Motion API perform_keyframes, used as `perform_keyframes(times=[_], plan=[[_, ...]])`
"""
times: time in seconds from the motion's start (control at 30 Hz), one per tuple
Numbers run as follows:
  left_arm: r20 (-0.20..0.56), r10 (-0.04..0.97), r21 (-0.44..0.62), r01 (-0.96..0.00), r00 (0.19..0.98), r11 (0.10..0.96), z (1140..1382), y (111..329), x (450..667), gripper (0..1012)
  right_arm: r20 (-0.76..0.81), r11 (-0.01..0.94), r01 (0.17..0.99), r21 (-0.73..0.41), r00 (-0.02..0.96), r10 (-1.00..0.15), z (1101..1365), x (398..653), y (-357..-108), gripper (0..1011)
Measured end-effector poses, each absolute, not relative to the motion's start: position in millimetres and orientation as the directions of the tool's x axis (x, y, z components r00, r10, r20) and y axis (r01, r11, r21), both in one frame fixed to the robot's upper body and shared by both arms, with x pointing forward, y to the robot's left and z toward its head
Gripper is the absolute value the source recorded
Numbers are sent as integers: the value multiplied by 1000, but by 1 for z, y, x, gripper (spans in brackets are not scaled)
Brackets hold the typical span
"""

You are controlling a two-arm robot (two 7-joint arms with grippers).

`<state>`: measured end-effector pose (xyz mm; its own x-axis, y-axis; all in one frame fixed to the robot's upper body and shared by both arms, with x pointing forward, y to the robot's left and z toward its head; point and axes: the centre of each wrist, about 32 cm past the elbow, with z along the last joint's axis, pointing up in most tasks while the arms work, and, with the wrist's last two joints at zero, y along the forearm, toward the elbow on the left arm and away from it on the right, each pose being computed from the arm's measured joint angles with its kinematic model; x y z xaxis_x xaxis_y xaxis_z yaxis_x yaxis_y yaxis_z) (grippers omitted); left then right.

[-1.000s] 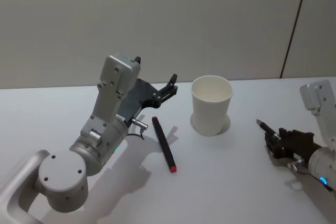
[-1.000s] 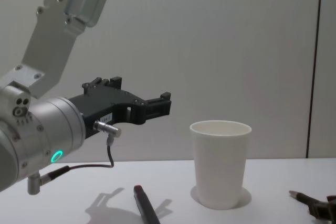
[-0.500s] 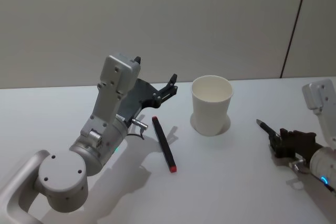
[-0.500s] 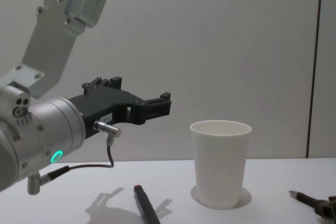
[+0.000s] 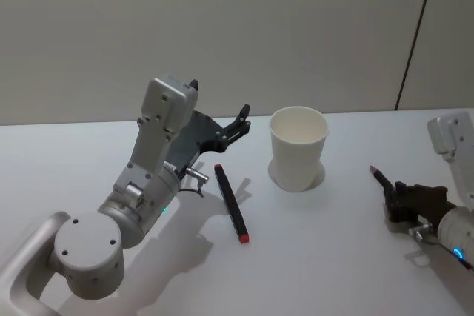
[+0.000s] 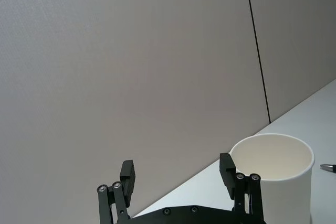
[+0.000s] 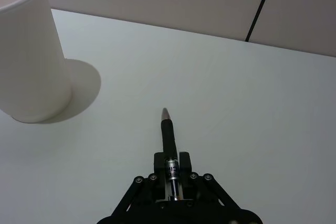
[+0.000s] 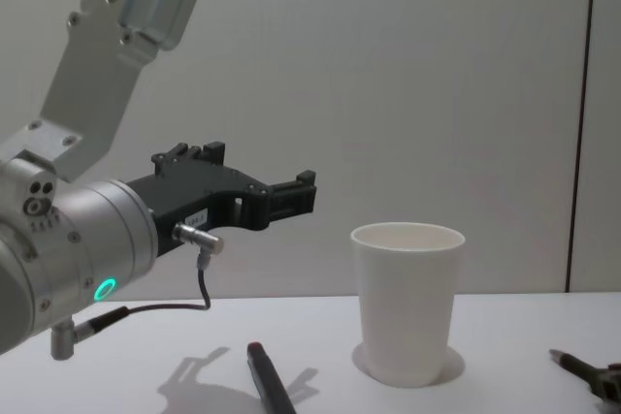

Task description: Place the pen into the pen holder.

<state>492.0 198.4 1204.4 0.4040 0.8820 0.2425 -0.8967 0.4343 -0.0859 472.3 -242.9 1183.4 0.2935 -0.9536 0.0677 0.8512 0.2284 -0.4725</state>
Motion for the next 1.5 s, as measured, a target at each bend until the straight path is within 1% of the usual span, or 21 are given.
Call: perform_keyframes(times=[0.23, 0.63, 0.9, 1.27, 1.4, 1.5], plan=[[242, 882, -86, -897, 404, 434, 1204, 198, 492, 1001, 70, 226, 852, -472, 291, -954, 1183, 473, -243, 137], [242, 882, -86, -897, 404, 434, 1204, 198, 492, 1001, 65, 230, 854, -467, 292, -954, 1183, 472, -244, 134], [242, 882, -86, -897, 404, 434, 1204, 198, 492, 1001, 59, 253, 868, -428, 306, -950, 1181, 471, -244, 134], [242, 882, -86, -897, 404, 434, 1204, 198, 492, 1001, 52, 326, 899, -291, 355, -933, 1184, 472, -245, 134], [242, 882, -86, -897, 404, 434, 1204, 198, 492, 1001, 52, 360, 907, -218, 380, -924, 1187, 474, -244, 134], [243, 882, -86, -897, 404, 434, 1204, 198, 492, 1001, 54, 375, 909, -184, 390, -919, 1188, 475, -244, 134]])
